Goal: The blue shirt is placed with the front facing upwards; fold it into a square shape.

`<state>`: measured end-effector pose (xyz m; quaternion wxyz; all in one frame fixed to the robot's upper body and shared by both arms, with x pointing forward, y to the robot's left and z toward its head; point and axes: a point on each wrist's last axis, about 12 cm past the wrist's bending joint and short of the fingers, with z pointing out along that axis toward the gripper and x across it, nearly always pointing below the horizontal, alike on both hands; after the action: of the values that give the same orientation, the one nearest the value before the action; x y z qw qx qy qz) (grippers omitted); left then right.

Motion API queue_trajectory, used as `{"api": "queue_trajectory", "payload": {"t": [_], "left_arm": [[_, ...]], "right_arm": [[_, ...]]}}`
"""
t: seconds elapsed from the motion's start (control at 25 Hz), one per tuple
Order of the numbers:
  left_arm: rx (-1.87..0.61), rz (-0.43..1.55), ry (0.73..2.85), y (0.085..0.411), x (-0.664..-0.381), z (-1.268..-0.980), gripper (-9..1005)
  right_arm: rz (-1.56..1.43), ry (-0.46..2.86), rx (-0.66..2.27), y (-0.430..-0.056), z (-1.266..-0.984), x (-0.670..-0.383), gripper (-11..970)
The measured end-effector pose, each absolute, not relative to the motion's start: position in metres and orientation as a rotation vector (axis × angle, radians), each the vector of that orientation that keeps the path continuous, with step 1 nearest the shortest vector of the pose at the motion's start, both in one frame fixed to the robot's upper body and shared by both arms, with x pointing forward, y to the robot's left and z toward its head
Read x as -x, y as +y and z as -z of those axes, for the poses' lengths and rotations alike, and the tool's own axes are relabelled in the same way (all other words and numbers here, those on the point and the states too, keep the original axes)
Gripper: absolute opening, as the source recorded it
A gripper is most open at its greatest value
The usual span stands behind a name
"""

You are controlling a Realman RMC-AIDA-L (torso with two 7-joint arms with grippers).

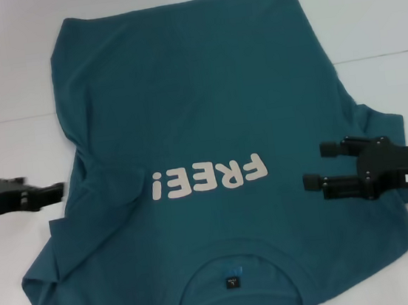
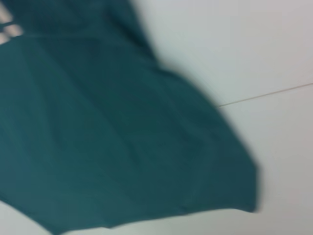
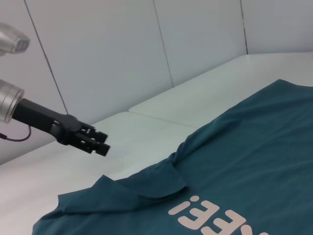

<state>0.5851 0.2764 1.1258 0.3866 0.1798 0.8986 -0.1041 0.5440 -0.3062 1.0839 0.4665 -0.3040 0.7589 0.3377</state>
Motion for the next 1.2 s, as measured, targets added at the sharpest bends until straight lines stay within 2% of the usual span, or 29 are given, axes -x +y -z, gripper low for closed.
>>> {"api": "queue_trajectory", "payload": {"t": [0.12, 0.28, 0.48, 0.72, 0.8, 1.08, 1.2], "left_arm": [[-0.404, 0.163, 2.283, 0.294, -0.584, -1.123, 614], [-0.435, 0.018, 2.279, 0.3, -0.586, -1.116, 803], [-0.501, -0.079, 2.287, 0.299, -0.588, -1.111, 849], [-0.56, -0.104, 2.304, 0.291, -0.589, -1.111, 835], [-0.548, -0.064, 2.324, 0.288, -0.589, -1.113, 831], [-0.484, 0.315, 2.43, 0.296, -0.59, -1.14, 829], [-0.463, 0.407, 2.473, 0.303, -0.591, -1.138, 828]], "right_arm": [[-0.83, 1.863, 0.742, -0.307, -1.083, -0.543, 911], [-0.829, 1.863, 0.741, -0.307, -1.083, -0.543, 911], [-0.831, 1.863, 0.741, -0.307, -1.084, -0.543, 910], [-0.831, 1.866, 0.734, -0.309, -1.085, -0.543, 910], [-0.831, 1.867, 0.733, -0.309, -1.085, -0.544, 910], [-0.83, 1.867, 0.733, -0.31, -1.086, -0.544, 910], [-0.828, 1.869, 0.735, -0.31, -1.086, -0.545, 910]]}}
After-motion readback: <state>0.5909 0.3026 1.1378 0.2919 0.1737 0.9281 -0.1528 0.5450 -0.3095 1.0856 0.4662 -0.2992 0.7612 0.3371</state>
